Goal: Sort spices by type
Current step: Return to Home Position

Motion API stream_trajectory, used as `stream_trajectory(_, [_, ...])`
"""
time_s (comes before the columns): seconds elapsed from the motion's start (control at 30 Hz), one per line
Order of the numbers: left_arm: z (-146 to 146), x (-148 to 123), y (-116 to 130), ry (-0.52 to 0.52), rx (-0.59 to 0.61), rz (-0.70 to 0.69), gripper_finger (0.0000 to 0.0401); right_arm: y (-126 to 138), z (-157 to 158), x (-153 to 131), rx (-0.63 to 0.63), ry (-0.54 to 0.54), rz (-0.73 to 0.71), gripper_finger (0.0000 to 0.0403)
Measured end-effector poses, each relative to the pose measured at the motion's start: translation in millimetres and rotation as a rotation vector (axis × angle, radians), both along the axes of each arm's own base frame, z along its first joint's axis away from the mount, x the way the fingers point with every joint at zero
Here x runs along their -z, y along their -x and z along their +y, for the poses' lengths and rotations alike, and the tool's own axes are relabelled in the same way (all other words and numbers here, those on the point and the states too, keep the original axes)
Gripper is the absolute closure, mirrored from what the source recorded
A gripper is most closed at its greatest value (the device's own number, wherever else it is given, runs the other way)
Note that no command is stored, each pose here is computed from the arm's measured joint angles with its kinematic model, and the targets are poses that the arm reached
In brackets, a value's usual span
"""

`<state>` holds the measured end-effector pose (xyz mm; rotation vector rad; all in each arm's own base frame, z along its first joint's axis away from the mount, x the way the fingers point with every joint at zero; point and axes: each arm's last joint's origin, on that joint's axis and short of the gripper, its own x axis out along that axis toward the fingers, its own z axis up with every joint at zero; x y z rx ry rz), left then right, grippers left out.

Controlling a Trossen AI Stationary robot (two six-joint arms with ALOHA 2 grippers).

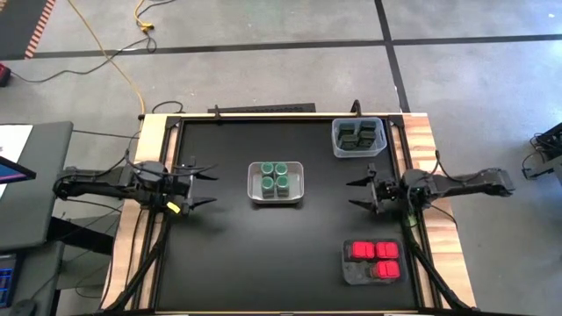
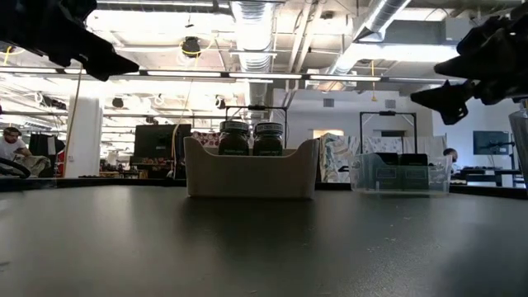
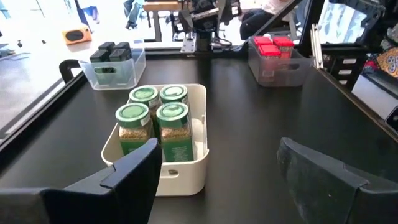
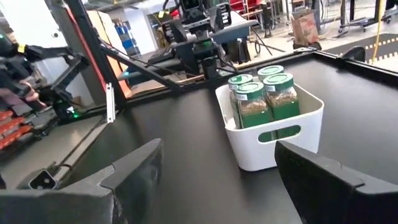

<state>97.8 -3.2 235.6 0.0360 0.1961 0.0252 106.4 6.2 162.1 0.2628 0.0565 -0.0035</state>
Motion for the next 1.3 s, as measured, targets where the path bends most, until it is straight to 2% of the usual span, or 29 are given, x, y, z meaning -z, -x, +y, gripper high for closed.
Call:
stream_trajectory(0.23, [-0.1,0.6,0.1,-0.063,0.015,0.009,0.0095,9.4,-0.6,-7.0,-0.006,0.037,-0.098,0.0066])
stream_trajectory(0.47, [-0.5,-0.5,1.6,-0.131,0.046,-0.006,0.0095,7.4,-0.4,-4.0,-0.010,0.053,-0.059,0.0066])
stream_trajectory(0.57, [-1.5,5.4,0.9,-0.134,0.074,-0.078,0.0095,6.4,-0.1,-2.5,-0.016,0.040,-0.041,0.0066])
stream_trajectory(0.7, [-1.9,30.0,-1.3,-0.129,0.075,-0.197,0.0095,5.6,0.7,-0.8,-0.033,0.026,-0.021,0.0066])
stream_trajectory(0.9, [-1.3,55.9,1.3,-0.058,0.050,-0.329,0.0095,5.4,1.8,-0.3,-0.043,0.027,-0.016,0.0066])
stream_trajectory(1.0, [-0.2,62.0,1.0,-0.083,0.013,-0.264,0.0095,5.3,1.3,-0.3,-0.038,0.032,-0.016,0.0066])
stream_trajectory(1.3, [0.6,64.6,0.4,-0.126,-0.008,-0.238,0.0095,2.1,-1.1,4.5,-0.014,0.042,0.043,0.0066])
